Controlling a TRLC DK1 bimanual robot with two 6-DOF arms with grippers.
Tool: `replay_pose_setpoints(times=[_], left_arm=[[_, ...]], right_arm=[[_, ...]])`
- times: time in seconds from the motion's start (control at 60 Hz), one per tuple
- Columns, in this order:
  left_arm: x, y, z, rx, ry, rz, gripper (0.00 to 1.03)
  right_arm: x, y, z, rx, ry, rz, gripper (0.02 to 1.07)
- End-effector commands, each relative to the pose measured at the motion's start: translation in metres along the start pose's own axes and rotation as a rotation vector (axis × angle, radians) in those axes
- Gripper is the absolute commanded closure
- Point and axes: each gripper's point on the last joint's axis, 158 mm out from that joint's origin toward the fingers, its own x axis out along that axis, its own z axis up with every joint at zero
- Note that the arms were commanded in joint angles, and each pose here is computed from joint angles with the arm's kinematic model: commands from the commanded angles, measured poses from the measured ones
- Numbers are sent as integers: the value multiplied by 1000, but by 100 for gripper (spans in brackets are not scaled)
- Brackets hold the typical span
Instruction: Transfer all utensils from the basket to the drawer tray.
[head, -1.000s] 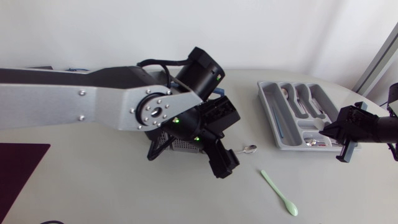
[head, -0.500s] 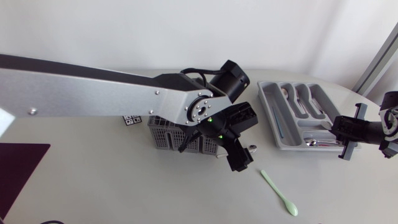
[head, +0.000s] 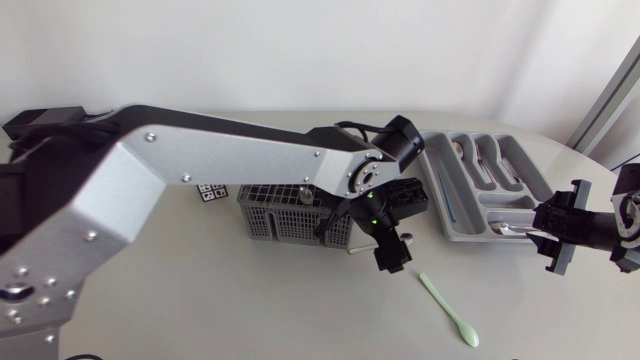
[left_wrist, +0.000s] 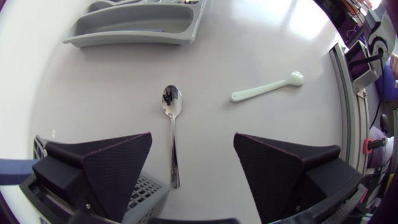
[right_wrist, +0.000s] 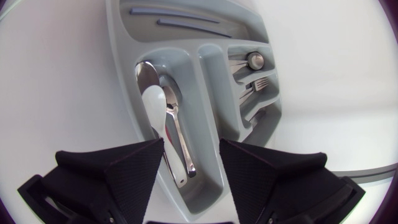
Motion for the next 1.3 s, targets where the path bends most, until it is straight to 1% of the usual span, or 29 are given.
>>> replay_pose_setpoints(times=[0.0, 0.15, 0.3, 0.333, 0.45, 0.6, 0.717, 0.833, 1.017, 1.167, 1.217, 1.283], left_arm=[[17, 1, -7, 34, 58, -6, 12], [19, 4, -3, 67, 101, 23, 12], [22, 6, -7, 92, 150, 30, 12], [22, 5, -8, 99, 165, 28, 14], [11, -3, -9, 113, 188, 20, 15], [0, -1, -8, 136, 191, 73, 15], [-9, -2, 4, 169, 171, 95, 15], [0, 1, 9, 192, 178, 108, 15], [21, 19, 8, 169, 197, 110, 16], [36, 25, 4, 165, 217, 101, 17], [40, 26, 3, 165, 230, 94, 21], [44, 26, 1, 163, 251, 82, 24]], right_arm=[[-11, 13, 3, 26, -7, 12, 25], [-25, 16, 15, 40, -40, 14, 23], [-29, 17, 20, 39, -51, 8, 23], [-30, 17, 21, 40, -54, 6, 23], [-32, 20, 23, 43, -60, 15, 23], [-32, 22, 24, 45, -67, 17, 23], [-33, 21, 25, 44, -68, 16, 23], [-36, 22, 29, 49, -79, 22, 23], [-46, 28, 39, 63, -104, 29, 23], [-54, 40, 53, 60, -132, 39, 23], [-55, 42, 56, 55, -138, 39, 23], [-56, 44, 59, 53, -144, 40, 23]])
